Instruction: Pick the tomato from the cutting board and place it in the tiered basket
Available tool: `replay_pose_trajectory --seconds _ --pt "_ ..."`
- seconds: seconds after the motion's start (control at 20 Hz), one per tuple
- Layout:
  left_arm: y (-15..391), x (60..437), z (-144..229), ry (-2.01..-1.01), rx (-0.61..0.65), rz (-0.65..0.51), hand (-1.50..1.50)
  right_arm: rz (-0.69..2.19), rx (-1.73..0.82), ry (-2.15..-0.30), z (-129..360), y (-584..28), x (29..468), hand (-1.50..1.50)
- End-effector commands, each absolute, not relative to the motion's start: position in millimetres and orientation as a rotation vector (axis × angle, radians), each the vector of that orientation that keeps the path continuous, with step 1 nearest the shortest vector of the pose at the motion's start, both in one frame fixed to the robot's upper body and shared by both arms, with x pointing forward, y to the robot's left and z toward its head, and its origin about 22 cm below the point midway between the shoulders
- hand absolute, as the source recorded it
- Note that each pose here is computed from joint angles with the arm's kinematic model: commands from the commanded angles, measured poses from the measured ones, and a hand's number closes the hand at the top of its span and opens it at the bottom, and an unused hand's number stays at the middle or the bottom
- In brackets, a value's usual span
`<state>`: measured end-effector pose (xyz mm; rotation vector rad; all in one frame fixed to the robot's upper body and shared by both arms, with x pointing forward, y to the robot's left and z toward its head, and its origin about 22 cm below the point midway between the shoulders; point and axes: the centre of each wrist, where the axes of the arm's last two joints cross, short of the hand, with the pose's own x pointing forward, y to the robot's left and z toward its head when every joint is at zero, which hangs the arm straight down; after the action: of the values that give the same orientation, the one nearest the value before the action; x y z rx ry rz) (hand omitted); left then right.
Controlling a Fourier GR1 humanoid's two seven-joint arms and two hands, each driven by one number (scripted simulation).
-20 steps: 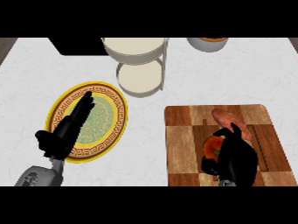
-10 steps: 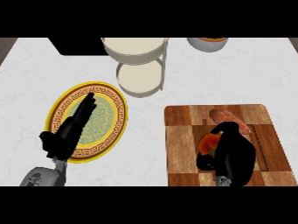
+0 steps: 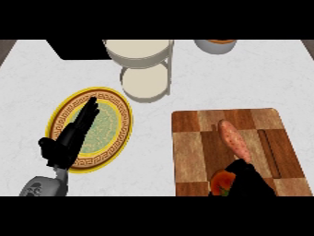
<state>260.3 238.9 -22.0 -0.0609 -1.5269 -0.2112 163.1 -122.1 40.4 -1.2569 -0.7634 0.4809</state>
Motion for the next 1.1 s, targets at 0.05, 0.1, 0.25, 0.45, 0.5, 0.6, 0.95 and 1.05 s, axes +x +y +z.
replay_pose_trajectory --seconds 0.05,0.1,0.25,0.45,0.5,0.6,0.95,1.05 --pt "241.1 260.5 -26.0 -1.519 -0.063 -0.206 0.00 0.144 -1.193 -0.821 86.6 -104.7 140.0 1.50" --pt "234.8 261.6 -26.2 -1.503 -0.058 -0.181 0.00 0.081 -1.157 -0.917 101.1 -108.2 143.4 1.50" --pt "241.8 260.5 -22.8 -1.526 -0.063 -0.226 0.00 0.047 -1.232 -1.063 126.5 -97.9 147.7 1.50" --pt "226.7 262.4 -25.5 -1.531 -0.076 -0.227 0.00 0.064 -1.308 -1.159 152.4 -91.8 146.4 1.50" --pt "216.6 257.7 -28.0 -1.520 -0.093 -0.254 0.00 0.071 -1.294 -1.160 151.6 -90.6 156.5 1.50" --pt "238.7 268.3 -19.2 -1.540 -0.071 -0.241 0.00 0.055 -1.307 -1.165 160.0 -93.7 159.6 1.50" --pt "218.4 268.4 -21.0 -1.539 -0.116 -0.275 0.00 -0.024 -1.306 -1.202 190.9 -98.0 203.1 1.50" --pt "222.9 277.0 -13.1 -1.555 -0.118 -0.277 0.00 -0.016 -1.318 -1.190 201.5 -96.5 219.2 1.50"
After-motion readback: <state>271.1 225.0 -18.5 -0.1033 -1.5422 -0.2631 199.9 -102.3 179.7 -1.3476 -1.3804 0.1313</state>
